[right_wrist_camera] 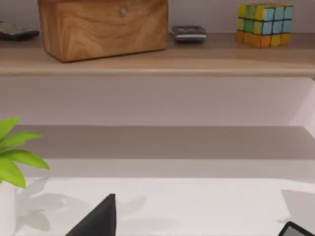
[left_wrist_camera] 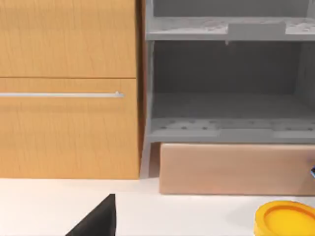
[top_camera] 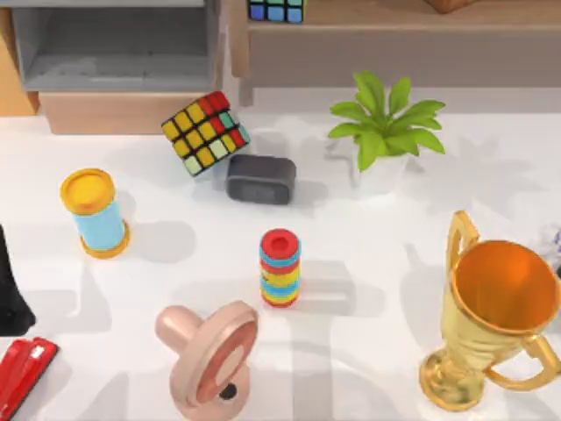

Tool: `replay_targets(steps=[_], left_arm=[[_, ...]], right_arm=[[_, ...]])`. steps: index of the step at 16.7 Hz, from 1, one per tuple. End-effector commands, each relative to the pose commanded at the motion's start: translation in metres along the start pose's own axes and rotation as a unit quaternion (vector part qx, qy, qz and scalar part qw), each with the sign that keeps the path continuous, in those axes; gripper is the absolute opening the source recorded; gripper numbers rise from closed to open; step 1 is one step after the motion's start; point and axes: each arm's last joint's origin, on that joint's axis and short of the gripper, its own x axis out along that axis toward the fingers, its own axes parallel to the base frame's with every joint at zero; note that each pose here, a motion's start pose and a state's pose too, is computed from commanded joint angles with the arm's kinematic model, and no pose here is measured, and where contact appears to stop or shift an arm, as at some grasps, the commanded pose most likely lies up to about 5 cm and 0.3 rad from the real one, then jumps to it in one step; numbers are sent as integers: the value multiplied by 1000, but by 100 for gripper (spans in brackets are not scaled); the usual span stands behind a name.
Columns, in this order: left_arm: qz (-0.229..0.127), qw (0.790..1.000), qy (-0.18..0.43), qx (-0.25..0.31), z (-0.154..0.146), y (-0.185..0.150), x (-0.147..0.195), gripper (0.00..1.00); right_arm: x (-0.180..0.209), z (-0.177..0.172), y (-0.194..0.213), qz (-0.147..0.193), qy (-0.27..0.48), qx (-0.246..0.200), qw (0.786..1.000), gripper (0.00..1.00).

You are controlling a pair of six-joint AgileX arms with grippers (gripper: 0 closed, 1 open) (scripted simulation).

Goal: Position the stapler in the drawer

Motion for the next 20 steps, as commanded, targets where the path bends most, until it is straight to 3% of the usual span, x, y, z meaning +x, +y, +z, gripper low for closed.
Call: replay_targets(steps=[6,12,16,20], left_arm=[[-12,999,7,32,10,0,4,100],[-32,986,13,164,52,6,38,100],[-35,958,7,286,79,22,90,100],[-30,909,-3,417,84,53,161,100]], right_arm=[[0,0,0,0,0,0,1000,100],[0,0,0,0,0,0,1000,100],[0,0,0,0,0,0,1000,100],[0,0,0,0,0,0,1000,100]])
